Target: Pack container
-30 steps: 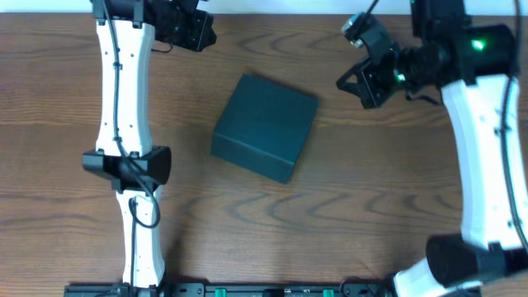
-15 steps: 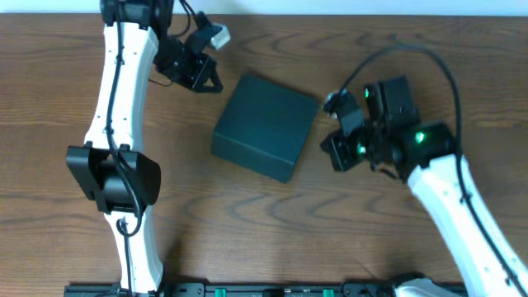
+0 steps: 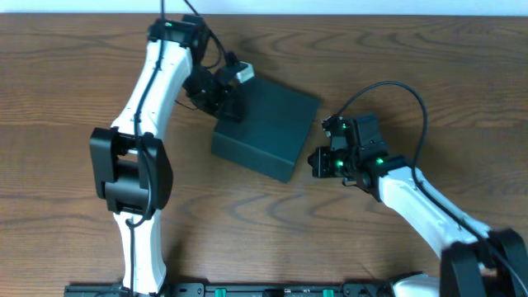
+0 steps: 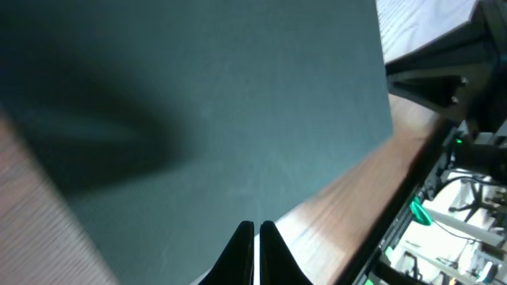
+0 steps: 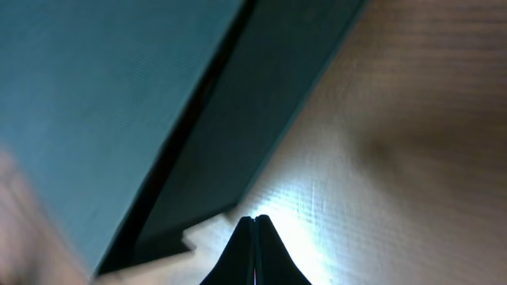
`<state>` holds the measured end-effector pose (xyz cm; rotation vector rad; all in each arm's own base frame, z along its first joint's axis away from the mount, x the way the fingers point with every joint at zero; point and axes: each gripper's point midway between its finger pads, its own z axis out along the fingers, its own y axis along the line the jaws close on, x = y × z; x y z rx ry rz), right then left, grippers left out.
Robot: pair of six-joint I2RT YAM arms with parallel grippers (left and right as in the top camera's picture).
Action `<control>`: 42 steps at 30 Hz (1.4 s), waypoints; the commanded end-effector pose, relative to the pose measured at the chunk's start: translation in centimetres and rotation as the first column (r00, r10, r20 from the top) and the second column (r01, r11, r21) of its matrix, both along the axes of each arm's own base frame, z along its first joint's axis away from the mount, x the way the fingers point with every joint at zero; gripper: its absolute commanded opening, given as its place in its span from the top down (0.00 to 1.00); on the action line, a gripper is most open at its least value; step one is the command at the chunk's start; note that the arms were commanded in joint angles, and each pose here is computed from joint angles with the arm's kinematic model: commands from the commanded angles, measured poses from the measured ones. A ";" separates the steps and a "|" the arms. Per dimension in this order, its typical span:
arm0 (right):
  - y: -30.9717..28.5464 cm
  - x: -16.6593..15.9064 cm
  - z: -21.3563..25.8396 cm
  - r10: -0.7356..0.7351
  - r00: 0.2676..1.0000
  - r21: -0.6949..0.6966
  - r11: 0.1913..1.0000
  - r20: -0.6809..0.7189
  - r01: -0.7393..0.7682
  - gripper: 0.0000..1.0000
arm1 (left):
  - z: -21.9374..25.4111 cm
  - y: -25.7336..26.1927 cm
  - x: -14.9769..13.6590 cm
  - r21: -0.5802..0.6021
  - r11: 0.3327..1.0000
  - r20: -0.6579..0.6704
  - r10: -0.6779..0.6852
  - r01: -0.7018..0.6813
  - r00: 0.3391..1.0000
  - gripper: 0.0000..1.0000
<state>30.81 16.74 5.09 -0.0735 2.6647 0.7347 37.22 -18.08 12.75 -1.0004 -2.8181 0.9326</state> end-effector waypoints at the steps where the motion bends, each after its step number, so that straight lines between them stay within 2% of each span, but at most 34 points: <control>1: 0.5 0.8 -1.5 -0.058 0.998 0.027 0.998 -0.038 0.059 0.98 | -1.2 0.7 -0.4 0.073 0.997 -0.033 0.041 -0.039 0.999 0.94; 8: 0.7 4.6 -1.3 -0.130 0.988 0.061 0.990 0.081 0.125 0.99 | -1.8 0.8 -0.7 0.094 0.993 -0.060 0.071 -0.066 0.996 0.94; 12: 0.2 6.6 -1.2 -0.162 0.980 0.081 0.985 0.118 0.153 0.99 | -2.4 1.3 -0.2 0.168 0.981 -0.040 0.109 -0.101 0.993 0.95; 26: -1.1 10.1 1.1 -0.208 0.955 0.133 0.974 0.210 0.183 0.99 | -4.8 0.6 -1.1 0.247 0.961 -0.062 0.146 -0.127 0.987 0.94; 35: 0.3 12.6 0.2 -0.175 0.967 0.159 0.976 0.183 0.147 0.99 | -5.0 0.8 -1.4 0.297 0.944 -0.067 0.170 -0.143 0.983 0.94; 42: 0.8 15.1 1.3 -0.120 0.965 0.120 0.988 0.234 0.094 0.99 | -5.0 0.1 -2.0 0.303 0.944 -0.075 0.157 -0.127 0.985 0.94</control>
